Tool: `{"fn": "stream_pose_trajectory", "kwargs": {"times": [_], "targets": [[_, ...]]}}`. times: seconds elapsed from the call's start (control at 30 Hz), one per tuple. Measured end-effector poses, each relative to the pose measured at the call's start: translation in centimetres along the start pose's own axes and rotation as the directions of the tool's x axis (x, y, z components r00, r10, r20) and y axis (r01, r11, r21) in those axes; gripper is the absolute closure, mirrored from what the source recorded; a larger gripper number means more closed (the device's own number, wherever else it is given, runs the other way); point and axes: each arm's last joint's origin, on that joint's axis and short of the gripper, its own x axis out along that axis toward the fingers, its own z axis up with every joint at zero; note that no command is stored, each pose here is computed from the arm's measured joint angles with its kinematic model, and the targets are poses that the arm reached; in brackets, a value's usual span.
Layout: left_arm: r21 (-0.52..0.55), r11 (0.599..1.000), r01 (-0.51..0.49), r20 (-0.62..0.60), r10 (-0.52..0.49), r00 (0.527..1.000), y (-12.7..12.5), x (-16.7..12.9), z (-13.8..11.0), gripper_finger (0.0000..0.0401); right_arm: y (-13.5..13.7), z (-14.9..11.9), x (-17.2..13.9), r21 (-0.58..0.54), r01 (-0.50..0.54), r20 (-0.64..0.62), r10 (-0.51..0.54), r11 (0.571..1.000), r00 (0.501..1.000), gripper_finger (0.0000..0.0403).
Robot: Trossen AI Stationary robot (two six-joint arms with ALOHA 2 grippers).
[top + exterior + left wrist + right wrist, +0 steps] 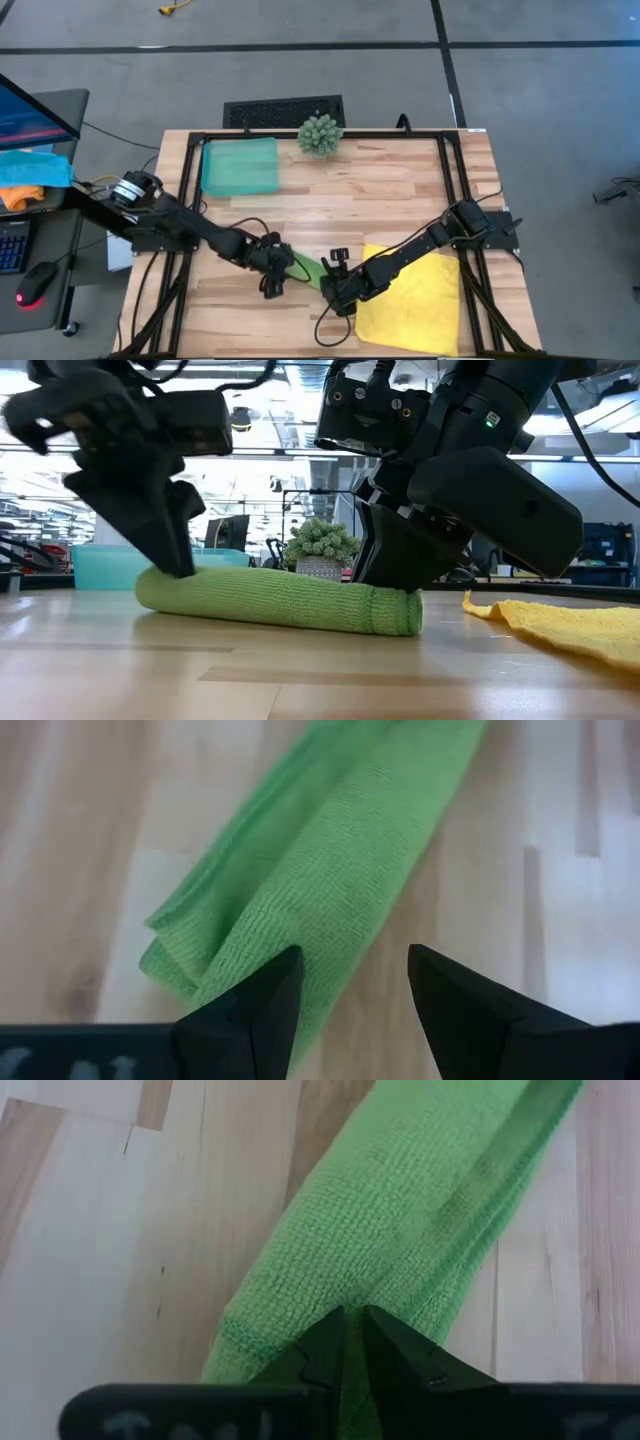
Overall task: Roll microfiber towels into tight, uniform cylinder then place into a basket
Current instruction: Roll the green towel
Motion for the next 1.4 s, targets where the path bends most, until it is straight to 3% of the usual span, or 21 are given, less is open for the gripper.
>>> {"fn": "stream_pose_trajectory", "kwargs": {"times": [0.23,0.47,1.07,1.4], "targets": [[-0.124,0.991,-0.043,-0.018,0.041,0.999,0.9,0.5,0.1,0.0221,0.0,0.0,0.0,0.001,0.0,-0.001,0.0,1.0,1.0,0.0334],[-0.277,0.958,-0.078,-0.039,0.07,0.997,1.2,2.3,-0.1,0.0221,0.2,0.0,-0.1,0.015,-0.002,0.001,0.002,1.0,1.0,0.0334],[-0.394,0.911,-0.12,-0.091,0.092,0.992,1.4,2.8,-0.7,0.0259,-0.1,-0.5,-0.4,0.028,0.016,-0.056,-0.015,0.999,0.998,0.0334],[-0.406,0.909,-0.096,-0.078,0.07,0.994,1.0,2.9,-0.8,0.0271,-0.3,-0.8,-0.9,0.008,0.048,-0.097,-0.047,0.999,0.994,0.0334]]}}
